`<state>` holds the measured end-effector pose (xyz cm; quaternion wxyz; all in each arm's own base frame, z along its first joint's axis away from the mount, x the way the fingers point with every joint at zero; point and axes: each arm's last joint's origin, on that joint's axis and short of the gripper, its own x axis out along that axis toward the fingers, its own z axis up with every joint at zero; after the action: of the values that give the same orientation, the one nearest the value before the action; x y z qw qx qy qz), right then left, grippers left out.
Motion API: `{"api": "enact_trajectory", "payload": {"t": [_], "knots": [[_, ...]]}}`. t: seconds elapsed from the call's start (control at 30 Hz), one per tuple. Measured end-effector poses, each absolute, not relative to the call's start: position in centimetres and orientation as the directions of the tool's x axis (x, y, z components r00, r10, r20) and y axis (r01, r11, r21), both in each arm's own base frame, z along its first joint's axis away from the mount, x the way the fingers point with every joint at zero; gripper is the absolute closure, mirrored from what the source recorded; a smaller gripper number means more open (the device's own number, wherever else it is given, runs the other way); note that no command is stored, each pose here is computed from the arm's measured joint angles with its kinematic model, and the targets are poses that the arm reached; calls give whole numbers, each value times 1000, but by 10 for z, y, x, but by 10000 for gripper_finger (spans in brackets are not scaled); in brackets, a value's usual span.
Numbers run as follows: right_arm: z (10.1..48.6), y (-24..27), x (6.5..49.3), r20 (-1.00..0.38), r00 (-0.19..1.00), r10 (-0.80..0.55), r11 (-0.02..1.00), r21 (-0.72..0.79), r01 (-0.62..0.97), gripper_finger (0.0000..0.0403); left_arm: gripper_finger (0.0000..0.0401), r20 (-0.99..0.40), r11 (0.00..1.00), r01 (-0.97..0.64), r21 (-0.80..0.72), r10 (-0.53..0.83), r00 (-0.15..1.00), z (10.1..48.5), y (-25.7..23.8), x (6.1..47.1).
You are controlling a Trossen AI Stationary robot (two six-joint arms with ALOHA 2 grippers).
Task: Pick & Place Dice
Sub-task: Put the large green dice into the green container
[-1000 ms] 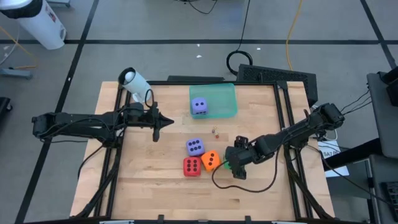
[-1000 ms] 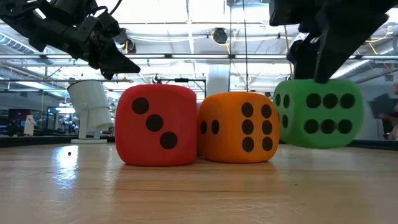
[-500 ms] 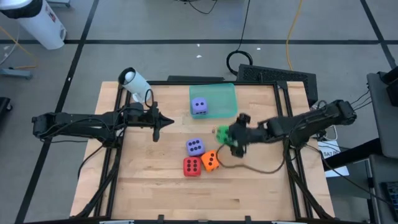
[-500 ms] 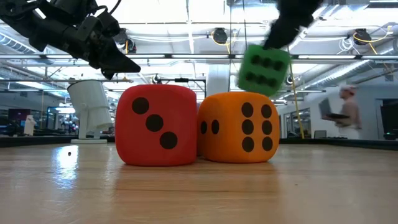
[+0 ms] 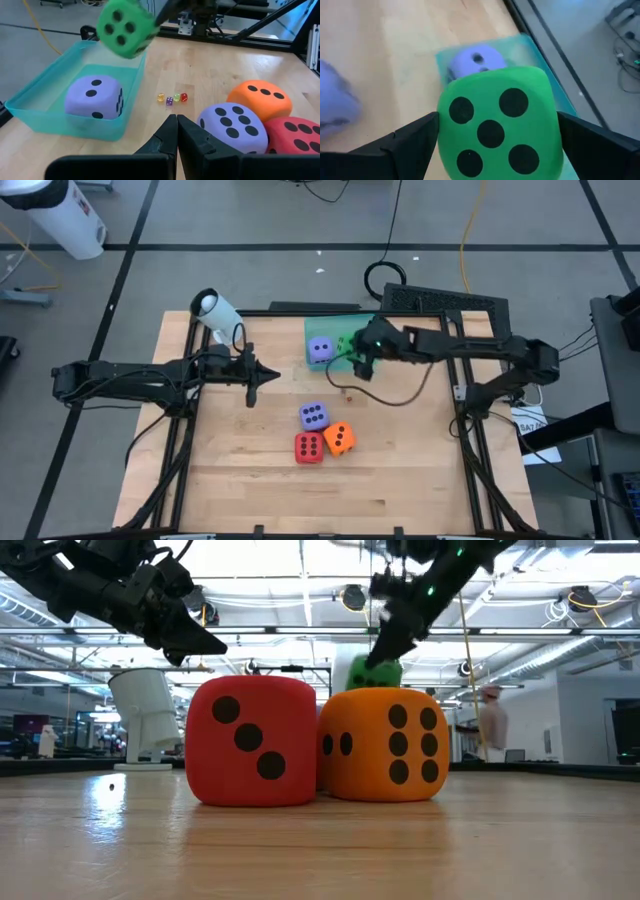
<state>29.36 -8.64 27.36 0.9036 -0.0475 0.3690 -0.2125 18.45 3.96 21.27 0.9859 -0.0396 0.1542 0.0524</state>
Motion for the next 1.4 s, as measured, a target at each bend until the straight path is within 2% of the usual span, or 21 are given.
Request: {"api": "enact_trajectory", "payload": {"t": [0.1, 0.33, 0.43, 0.57, 0.83, 1.1, 1.27, 1.4], "knots": [[263, -104, 302, -634, 614, -470, 880, -284, 380, 23, 382, -307, 992, -114, -60, 91, 947, 213, 40, 185], [226, -118, 315, -708, 532, -464, 885, -356, 298, 15, 382, -307, 992, -115, -60, 91, 947, 213, 40, 185], [218, -118, 316, -741, 518, -427, 903, -324, 282, 6, 382, -306, 992, -115, -60, 91, 948, 213, 40, 185], [217, -118, 319, -734, 535, -419, 908, -317, 276, 4, 382, -304, 992, -115, -60, 91, 948, 213, 40, 185], [236, -114, 315, -635, 491, -596, 803, -458, 381, 9, 382, -304, 991, -115, -62, 91, 948, 213, 40, 185], [251, -112, 307, -605, 504, -616, 785, -415, 461, 10, 382, -304, 991, -115, -62, 91, 948, 213, 40, 185], [251, -114, 305, -582, 445, -681, 728, -465, 504, 10, 382, -304, 991, -115, -62, 91, 948, 213, 40, 185], [251, -119, 304, -581, 434, -689, 720, -477, 505, 10, 382, -304, 994, -105, 14, 104, 947, 213, 40, 185]]}}
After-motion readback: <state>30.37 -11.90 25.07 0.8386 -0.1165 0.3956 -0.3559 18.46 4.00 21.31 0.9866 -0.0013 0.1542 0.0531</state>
